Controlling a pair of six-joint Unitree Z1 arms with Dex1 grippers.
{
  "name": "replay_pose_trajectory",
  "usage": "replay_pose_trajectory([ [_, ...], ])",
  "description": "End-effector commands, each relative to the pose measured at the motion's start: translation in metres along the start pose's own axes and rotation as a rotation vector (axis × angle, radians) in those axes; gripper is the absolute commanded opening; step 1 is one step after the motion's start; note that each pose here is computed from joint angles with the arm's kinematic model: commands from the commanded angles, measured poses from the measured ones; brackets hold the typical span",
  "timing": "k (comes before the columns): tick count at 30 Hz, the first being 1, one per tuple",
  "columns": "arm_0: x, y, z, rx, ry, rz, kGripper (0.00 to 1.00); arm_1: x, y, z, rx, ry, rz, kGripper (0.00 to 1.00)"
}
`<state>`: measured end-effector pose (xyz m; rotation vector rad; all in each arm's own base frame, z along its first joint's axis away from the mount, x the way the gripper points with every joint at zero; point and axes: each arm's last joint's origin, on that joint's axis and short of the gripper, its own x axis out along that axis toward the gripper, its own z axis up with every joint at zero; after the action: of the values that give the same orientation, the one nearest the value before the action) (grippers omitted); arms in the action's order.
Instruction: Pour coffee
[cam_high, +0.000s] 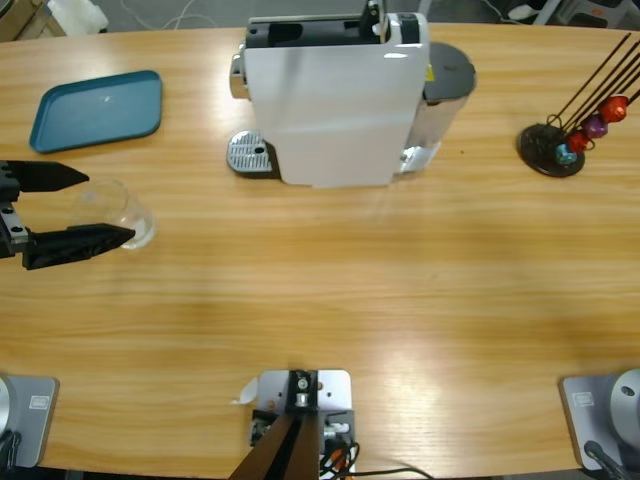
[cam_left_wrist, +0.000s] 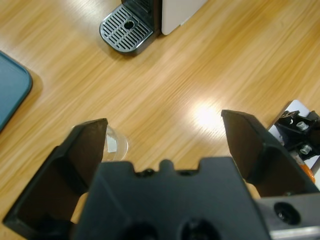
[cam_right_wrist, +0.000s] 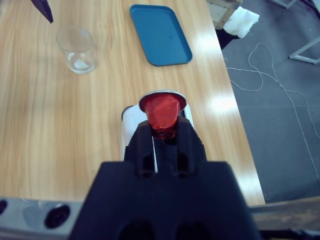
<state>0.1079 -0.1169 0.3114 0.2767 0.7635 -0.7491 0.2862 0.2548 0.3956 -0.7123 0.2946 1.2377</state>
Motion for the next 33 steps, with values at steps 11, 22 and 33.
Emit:
replay_pose_trajectory([
  [11, 0.004, 0.000, -0.015, 0.014, 0.025, -0.018, 0.987, -0.010, 0.045, 0.017, -0.040, 0.077, 0.053, 0.000],
  [22, -0.001, -0.001, -0.017, 0.016, 0.005, -0.025, 0.982, -0.010, 0.044, 0.023, -0.023, 0.047, 0.061, 0.000],
  [33, 0.005, -0.001, -0.019, 0.016, 0.035, -0.024, 0.987, 0.037, 0.009, 0.005, 0.048, 0.045, 0.073, 0.000],
])
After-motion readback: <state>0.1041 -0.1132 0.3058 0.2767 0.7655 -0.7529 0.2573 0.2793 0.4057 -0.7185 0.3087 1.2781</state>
